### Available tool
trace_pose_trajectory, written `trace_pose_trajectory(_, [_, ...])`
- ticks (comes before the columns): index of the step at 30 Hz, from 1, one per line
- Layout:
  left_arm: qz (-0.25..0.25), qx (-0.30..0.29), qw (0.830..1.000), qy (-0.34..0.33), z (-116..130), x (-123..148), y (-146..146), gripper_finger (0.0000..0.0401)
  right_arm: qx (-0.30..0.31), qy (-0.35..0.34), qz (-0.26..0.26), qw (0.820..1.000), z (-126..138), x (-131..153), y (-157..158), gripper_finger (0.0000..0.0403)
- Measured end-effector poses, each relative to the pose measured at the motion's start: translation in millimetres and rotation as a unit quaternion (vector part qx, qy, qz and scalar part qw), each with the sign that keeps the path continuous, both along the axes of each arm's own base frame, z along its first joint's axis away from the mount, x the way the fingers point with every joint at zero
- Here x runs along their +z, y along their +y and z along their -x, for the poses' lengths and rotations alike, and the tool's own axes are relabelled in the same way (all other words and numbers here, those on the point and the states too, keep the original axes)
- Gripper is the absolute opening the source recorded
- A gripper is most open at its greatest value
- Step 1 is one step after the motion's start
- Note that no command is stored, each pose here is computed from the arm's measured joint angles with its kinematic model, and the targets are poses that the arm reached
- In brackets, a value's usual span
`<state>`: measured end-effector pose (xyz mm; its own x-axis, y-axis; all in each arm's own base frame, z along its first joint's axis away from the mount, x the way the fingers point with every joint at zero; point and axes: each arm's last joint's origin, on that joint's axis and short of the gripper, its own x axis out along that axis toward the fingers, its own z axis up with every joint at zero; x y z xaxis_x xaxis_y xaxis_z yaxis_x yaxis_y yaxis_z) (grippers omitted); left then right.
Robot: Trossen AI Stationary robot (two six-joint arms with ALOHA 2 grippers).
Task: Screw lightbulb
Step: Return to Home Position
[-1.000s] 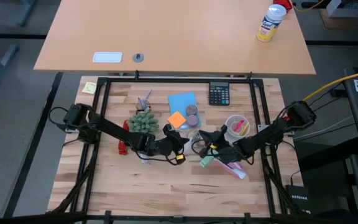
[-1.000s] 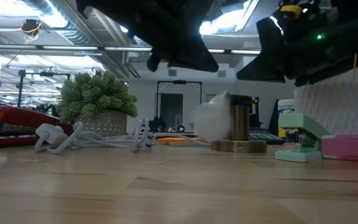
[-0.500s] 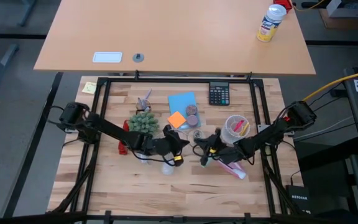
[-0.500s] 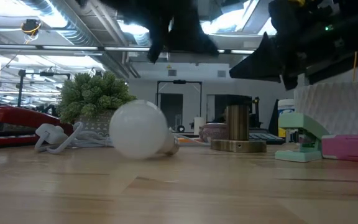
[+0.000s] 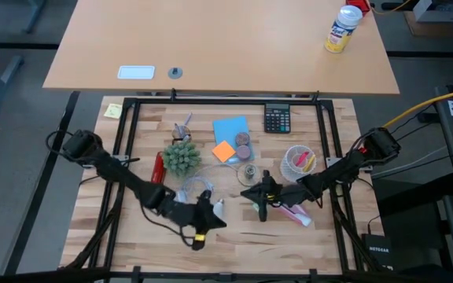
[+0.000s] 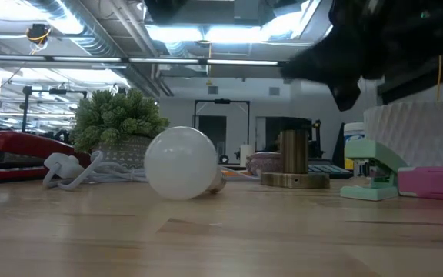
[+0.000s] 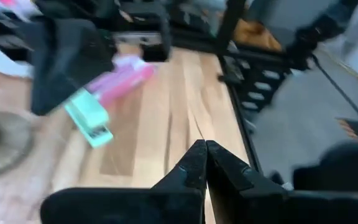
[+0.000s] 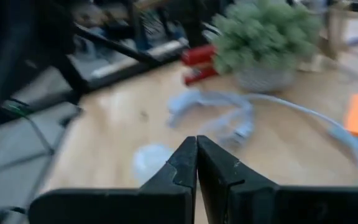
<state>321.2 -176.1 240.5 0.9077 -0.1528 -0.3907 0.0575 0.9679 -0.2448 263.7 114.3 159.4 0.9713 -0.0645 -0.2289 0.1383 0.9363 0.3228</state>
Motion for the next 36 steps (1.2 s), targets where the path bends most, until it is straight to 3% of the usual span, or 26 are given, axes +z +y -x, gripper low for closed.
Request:
trace_pose_trajectory(5, [-0.063, 0.063, 0.995, -0.041, 12, 11, -9, 0.0001, 0.036, -0.091, -0.031, 0.995, -1, 24, 2, 0.0017])
trace_pose_trajectory(10, [-0.150, 0.081, 0.980, -0.098, 33, 48, -5, 0.0001, 0.056, -0.167, -0.010, 0.984, 13, 65, -3, 0.0017])
trace_pose_trajectory(16, [-0.239, 0.087, 0.953, -0.164, 71, 107, 20, 0.0001, 0.040, -0.262, 0.072, 0.962, 52, 127, -23, 0.0017])
trace_pose_trajectory(20, [-0.244, 0.092, 0.944, -0.203, 96, 137, 36, 0.0001, 0.026, -0.280, 0.129, 0.951, 86, 155, -40, 0.0017])
trace_pose_trajectory(27, [-0.216, 0.109, 0.939, -0.243, 124, 164, 58, 0.0001, 0.000, -0.325, 0.111, 0.939, 125, 178, -60, 0.0017])
trace_pose_trajectory(33, [-0.320, 0.104, 0.911, -0.240, 138, 174, 75, 0.0001, -0.032, -0.345, 0.122, 0.930, 156, 189, -76, 0.0017])
trace_pose_trajectory(36, [-0.340, 0.110, 0.913, -0.196, 146, 169, 92, 0.0001, -0.055, -0.313, 0.152, 0.936, 176, 185, -88, 0.0017])
